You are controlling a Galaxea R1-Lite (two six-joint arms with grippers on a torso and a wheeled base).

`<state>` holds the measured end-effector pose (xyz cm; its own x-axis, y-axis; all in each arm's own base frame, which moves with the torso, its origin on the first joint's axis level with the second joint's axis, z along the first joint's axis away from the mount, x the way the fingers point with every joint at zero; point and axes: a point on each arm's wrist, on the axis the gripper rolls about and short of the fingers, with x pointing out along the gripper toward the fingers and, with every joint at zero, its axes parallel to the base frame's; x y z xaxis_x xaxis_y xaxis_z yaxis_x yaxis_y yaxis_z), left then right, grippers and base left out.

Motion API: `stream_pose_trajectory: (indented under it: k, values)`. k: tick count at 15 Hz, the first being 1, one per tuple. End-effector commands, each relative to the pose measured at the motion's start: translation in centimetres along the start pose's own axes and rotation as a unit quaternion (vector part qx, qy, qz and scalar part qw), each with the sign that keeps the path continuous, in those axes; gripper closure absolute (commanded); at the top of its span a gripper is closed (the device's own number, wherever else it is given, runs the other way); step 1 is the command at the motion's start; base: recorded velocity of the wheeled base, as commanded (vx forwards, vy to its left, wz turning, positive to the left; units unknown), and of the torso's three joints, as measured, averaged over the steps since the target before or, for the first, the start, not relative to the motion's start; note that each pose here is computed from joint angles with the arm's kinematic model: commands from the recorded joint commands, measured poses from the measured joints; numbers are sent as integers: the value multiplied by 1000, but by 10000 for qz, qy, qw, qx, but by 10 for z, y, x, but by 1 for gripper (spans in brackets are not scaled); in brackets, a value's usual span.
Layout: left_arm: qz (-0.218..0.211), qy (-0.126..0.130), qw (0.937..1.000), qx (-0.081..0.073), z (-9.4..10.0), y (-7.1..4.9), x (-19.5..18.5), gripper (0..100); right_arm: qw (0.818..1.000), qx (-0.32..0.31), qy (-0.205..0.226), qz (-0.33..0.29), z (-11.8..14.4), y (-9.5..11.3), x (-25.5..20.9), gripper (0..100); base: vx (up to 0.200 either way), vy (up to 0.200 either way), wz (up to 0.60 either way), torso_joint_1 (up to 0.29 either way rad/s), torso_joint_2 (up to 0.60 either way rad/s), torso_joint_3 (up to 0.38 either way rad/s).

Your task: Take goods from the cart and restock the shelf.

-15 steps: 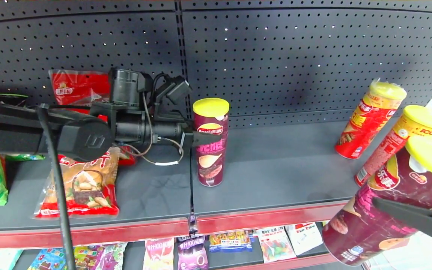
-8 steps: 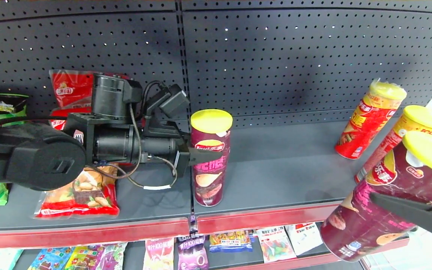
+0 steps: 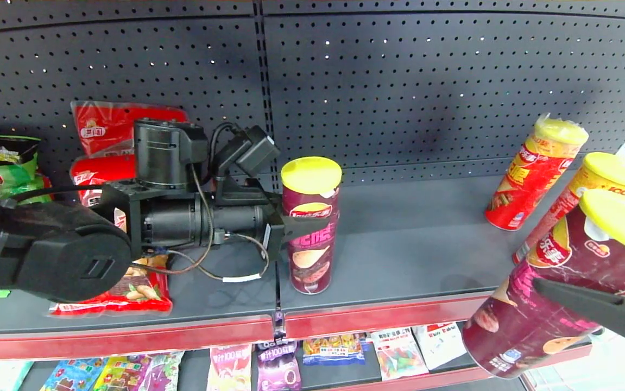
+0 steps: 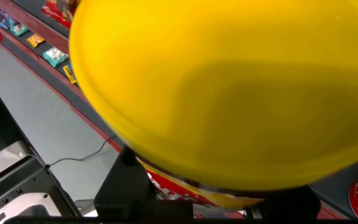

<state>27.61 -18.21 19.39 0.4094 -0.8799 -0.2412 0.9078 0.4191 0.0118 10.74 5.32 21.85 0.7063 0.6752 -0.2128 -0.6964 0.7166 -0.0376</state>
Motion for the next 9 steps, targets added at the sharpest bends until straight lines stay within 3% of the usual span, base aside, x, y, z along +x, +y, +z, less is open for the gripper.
stream_pose_trajectory:
  k: [1, 9]
  values:
    - [-44, 55, 10000, -27, -4, -3, 1, 100, 10000, 9, 10, 5, -1, 0, 0, 100, 0, 0, 0, 0, 0, 0]
    - [-143, 167, 9997, -110, -11, -12, 1, 100, 9999, 94, 74, 19, 0, -2, 5, 100, 0, 0, 0, 0, 0, 0]
